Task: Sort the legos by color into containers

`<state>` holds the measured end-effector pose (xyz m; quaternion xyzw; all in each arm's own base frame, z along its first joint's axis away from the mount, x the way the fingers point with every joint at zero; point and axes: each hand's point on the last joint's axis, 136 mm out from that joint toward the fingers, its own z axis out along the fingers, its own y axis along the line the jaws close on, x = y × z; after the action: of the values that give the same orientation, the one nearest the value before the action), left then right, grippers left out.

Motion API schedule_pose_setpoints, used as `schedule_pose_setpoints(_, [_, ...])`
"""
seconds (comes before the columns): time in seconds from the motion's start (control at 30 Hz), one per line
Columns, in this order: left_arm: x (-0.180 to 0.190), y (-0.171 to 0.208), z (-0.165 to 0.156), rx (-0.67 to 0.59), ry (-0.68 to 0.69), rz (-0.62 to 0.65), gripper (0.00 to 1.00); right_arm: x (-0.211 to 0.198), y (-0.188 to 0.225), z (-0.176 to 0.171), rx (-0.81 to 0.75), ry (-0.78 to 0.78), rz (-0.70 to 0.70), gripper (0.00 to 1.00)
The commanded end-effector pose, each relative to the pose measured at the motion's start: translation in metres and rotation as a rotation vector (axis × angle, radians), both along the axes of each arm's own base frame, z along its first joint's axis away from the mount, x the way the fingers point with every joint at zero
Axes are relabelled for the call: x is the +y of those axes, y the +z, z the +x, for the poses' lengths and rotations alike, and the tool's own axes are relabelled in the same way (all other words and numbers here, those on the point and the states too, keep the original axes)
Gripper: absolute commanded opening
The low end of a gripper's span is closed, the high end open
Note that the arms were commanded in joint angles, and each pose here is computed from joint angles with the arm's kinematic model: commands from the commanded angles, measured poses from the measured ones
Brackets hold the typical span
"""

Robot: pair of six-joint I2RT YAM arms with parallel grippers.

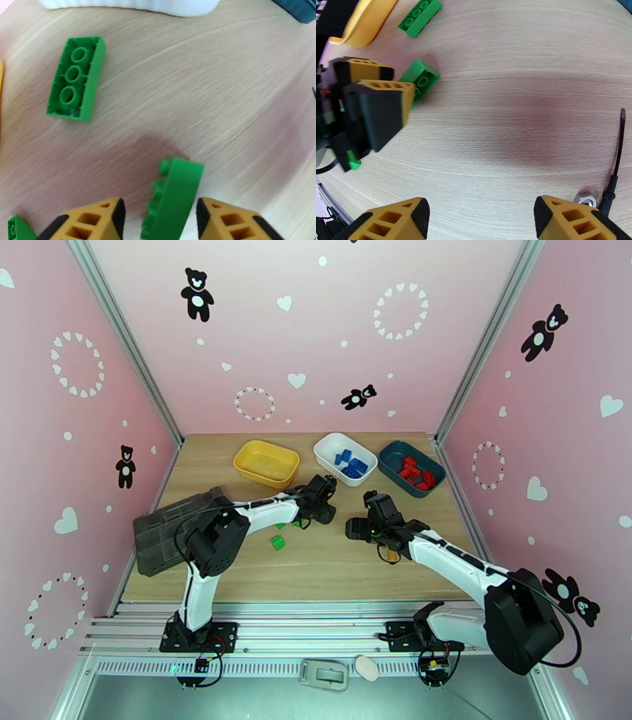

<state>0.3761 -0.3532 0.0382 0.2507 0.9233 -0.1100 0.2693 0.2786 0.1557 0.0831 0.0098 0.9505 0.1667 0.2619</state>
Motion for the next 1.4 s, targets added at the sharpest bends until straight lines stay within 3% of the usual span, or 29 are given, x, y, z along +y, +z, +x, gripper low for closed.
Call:
schedule_pose_setpoints(0.0, [0.000, 0.001, 0.001, -0.007, -0.004, 0.035, 0.48, -0.008, 0.002, -0.003, -0.005, -0.021, -0.013, 0.74])
schedule_pose_setpoints(0.2, [-0.004, -0.003, 0.000, -0.007, -0.013, 0.057, 0.42, -0.006, 0.005, -0.001, -0.012, -0.023, 0.003, 0.74])
schedule_pose_setpoints(0.33, [-0.004, 0.005, 0.001, -0.020, -0.008, 0.049, 0.32, -0.003, 0.010, 0.002, -0.019, -0.020, 0.018, 0.73])
schedule_pose_setpoints(0.73, [0.009, 0.083, 0.022, -0.091, 0.062, -0.078, 0.25, 0.030, 0.040, 0.030, -0.053, 0.027, 0.110, 0.72])
schedule_pose_setpoints(1.07, [0.088, 0.141, 0.082, -0.127, 0.312, -0.242, 0.25, 0.088, 0.068, 0.057, -0.083, 0.121, 0.153, 0.70])
schedule_pose_setpoints(1.37, [0.154, 0.126, 0.140, -0.098, 0.533, -0.222, 0.25, 0.124, 0.070, 0.062, -0.077, 0.178, 0.152, 0.69])
